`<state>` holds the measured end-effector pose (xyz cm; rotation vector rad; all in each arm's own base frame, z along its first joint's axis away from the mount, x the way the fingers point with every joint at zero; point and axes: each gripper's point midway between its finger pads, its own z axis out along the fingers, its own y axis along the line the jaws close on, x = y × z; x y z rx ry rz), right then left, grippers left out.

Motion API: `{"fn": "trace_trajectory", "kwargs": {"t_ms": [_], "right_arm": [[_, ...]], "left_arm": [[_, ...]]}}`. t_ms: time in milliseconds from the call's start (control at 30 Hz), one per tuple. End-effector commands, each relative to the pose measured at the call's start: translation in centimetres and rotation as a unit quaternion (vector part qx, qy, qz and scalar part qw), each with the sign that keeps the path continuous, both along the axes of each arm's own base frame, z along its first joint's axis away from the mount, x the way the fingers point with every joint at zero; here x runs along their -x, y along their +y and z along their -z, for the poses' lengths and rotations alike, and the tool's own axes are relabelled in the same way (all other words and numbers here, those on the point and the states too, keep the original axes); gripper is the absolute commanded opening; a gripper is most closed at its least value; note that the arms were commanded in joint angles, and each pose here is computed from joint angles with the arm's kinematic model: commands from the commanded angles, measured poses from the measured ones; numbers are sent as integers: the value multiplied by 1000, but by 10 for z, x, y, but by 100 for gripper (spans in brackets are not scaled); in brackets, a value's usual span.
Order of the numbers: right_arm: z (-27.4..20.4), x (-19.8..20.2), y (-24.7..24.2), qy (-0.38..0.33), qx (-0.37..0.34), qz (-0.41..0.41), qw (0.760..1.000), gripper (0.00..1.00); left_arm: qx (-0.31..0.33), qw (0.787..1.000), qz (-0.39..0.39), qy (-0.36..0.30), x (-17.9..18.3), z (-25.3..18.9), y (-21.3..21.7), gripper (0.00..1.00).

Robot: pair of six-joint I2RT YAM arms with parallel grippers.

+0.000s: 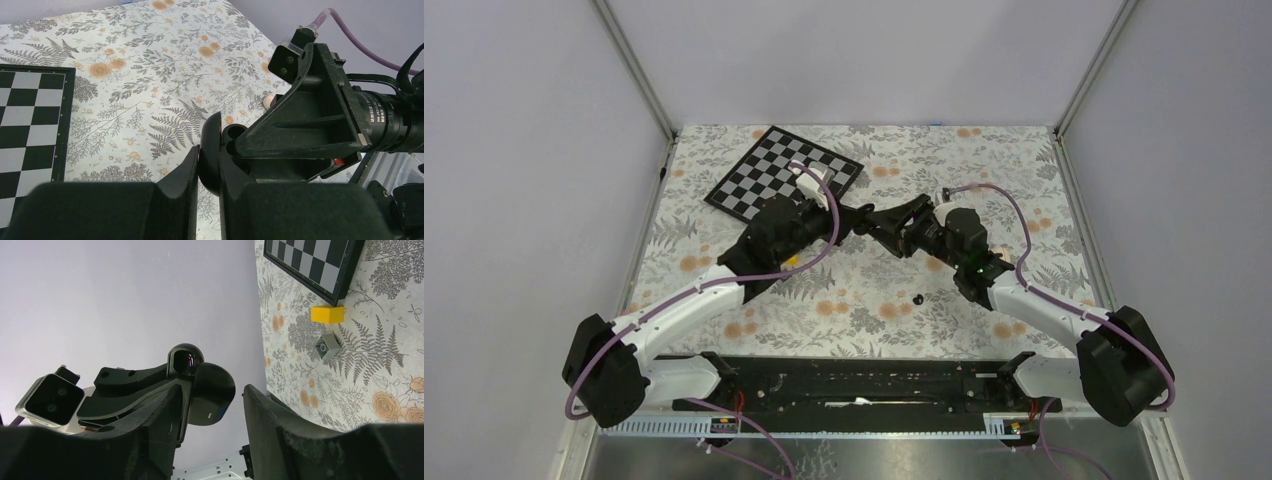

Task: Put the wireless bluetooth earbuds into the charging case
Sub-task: Adjust the charging case.

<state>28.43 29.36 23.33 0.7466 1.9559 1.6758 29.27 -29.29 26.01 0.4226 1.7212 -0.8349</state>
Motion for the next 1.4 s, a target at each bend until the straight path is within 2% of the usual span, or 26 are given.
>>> {"fn": "trace_trajectory", "kwargs": {"t_ms": [0, 200, 233, 267, 400, 467, 533, 633, 667, 867, 1000, 1100, 1200, 1367], "right_arm": [[-30, -2, 7, -32, -34, -14, 999, 53], [-30, -2, 6, -33, -34, -13, 999, 37], [-30, -2, 6, -33, -33, -12, 999, 33], [-29, -3, 5, -33, -31, -10, 999, 29], [-23, -2, 4, -28, -20, -9, 999, 9], [-21, -2, 4, -29, -15, -10, 999, 1], [-19, -2, 4, -29, -9, -11, 999, 0], [-17, -1, 4, -35, 3, -15, 999, 0], [-16, 0, 4, -37, 10, -20, 999, 0], [-11, 6, -6, -63, 68, -44, 995, 0], [-12, 13, -10, -87, 92, -93, 988, 0], [-22, 20, -13, -116, 117, -126, 978, 0], [-22, 27, -16, -139, 155, -167, 964, 0], [-22, 43, -14, -187, 163, -238, 939, 0]], "left_arm": [[18, 999, -2, -41, 1, -27, 1, 0], [12, 999, -4, -39, 1, -26, 0, 0], [12, 999, -4, -37, 1, -26, 0, 3], [11, 999, -7, -34, 0, -26, 1, 8], [4, 1000, -10, -15, 1, -27, 1, 43], [1, 1000, -15, -5, 0, -28, 2, 56], [-5, 1000, -18, 3, 1, -28, 3, 68], [-10, 999, -28, 15, 1, -32, 7, 94], [-13, 999, -29, 19, 2, -32, 9, 98], [-50, 998, -12, 40, 12, -47, 13, 99], [-67, 996, 10, 62, 21, -51, 14, 99], [-54, 993, 26, 105, 26, -54, 18, 99], [-20, 986, 81, 144, 40, -66, 20, 99], [29, 961, 184, 203, 66, -72, 21, 99]]}}
